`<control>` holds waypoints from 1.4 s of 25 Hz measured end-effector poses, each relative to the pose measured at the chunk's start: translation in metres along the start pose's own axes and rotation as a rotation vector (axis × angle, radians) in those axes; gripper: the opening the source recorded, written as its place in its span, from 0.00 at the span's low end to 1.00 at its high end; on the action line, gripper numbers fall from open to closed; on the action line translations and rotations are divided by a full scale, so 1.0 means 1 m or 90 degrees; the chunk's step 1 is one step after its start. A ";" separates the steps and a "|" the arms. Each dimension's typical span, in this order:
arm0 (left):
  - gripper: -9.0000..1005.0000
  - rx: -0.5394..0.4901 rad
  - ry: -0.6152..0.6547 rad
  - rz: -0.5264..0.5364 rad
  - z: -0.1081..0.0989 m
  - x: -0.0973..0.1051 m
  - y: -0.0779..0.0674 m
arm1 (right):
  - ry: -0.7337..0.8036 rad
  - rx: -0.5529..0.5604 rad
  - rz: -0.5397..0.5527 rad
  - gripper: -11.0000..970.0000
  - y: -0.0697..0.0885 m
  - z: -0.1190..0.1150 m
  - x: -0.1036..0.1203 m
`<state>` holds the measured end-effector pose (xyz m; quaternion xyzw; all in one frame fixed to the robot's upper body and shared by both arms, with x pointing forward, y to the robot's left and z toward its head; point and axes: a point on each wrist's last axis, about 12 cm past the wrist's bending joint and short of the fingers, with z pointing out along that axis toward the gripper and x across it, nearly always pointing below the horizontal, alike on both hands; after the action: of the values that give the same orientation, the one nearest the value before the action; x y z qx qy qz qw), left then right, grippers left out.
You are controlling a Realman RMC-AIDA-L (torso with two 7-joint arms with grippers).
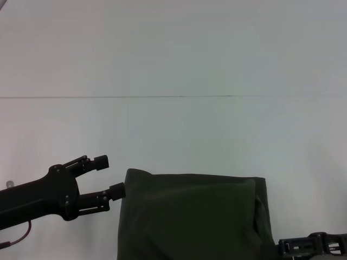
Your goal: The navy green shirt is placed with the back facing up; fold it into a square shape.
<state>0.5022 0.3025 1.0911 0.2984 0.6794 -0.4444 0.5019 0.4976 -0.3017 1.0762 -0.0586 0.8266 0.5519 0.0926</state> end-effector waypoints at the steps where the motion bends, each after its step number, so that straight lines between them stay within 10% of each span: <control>1: 0.93 0.000 0.000 0.000 0.000 0.000 0.000 | 0.001 0.002 0.000 0.68 0.000 0.000 0.000; 35: 0.93 -0.004 0.001 0.002 -0.001 0.000 0.001 | 0.061 0.004 -0.016 0.70 0.003 0.023 -0.002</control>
<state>0.5027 0.3039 1.0914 0.2982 0.6809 -0.4414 0.5026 0.5008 -0.2790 1.0710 -0.0950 0.8312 0.5445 0.0602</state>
